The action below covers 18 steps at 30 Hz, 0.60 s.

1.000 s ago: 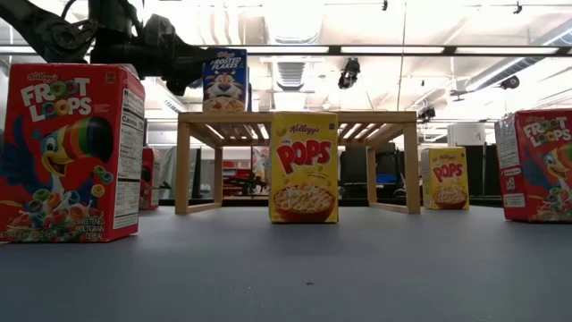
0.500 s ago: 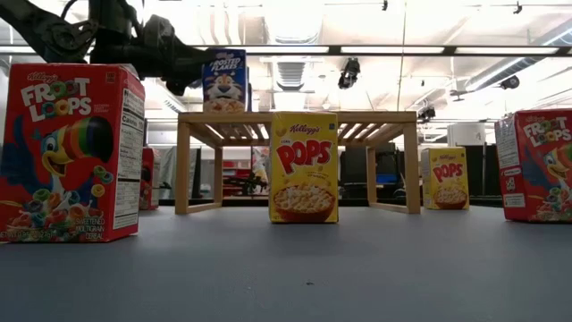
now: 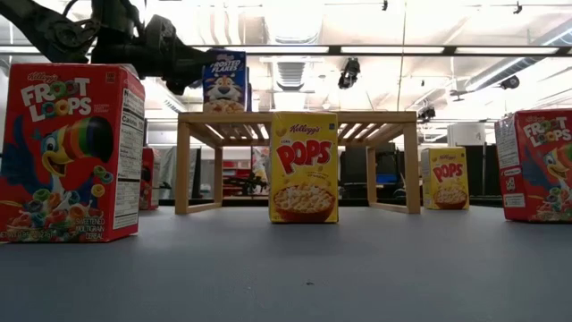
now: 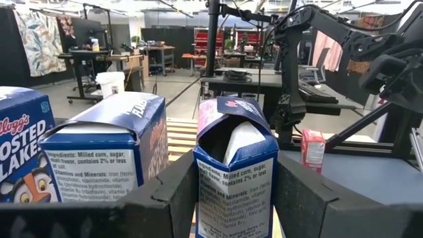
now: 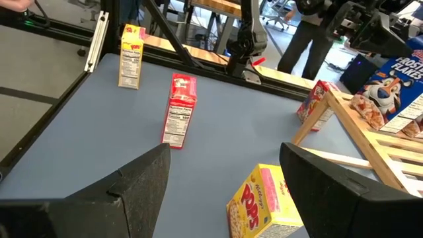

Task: Stack cereal on shelf
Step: Put the blue cereal box on the shelf aligned with the other blue cereal boxes

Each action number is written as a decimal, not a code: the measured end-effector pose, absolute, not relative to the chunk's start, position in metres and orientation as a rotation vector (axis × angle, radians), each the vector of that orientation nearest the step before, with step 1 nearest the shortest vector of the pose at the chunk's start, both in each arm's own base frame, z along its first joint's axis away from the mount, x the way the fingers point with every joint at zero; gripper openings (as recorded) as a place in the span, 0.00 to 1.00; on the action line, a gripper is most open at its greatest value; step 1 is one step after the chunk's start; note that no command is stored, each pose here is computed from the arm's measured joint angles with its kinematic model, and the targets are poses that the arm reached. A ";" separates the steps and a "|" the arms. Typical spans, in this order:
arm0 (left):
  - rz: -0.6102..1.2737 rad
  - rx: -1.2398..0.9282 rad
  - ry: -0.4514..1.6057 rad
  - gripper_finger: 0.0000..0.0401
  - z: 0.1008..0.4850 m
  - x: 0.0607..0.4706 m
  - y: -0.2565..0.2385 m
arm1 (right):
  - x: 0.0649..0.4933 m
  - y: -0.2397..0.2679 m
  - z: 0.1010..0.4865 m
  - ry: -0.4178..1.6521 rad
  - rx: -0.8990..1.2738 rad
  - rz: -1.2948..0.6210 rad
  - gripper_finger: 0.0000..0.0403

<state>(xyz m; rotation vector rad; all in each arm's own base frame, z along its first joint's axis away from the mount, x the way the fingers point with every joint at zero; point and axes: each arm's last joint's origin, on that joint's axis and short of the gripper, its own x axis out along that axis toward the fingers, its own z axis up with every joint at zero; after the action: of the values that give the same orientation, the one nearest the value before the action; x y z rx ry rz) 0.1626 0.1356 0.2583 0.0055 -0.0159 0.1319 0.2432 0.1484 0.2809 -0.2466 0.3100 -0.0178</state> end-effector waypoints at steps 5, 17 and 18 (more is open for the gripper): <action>0.130 -0.008 0.000 0.39 0.257 0.163 0.135 | 0.243 0.148 0.281 0.310 -0.247 -0.018 0.68; 0.130 -0.037 0.033 0.53 0.252 0.163 0.136 | 0.243 0.148 0.281 0.310 -0.247 -0.018 0.68; 0.131 -0.043 0.040 0.53 0.252 0.163 0.136 | 0.243 0.148 0.281 0.310 -0.247 -0.018 0.68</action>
<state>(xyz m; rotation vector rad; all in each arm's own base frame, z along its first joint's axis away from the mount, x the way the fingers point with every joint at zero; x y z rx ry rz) 0.1625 0.1355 0.2516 -0.0429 0.0399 0.1312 0.2432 0.1485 0.2810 -0.2466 0.3096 -0.0178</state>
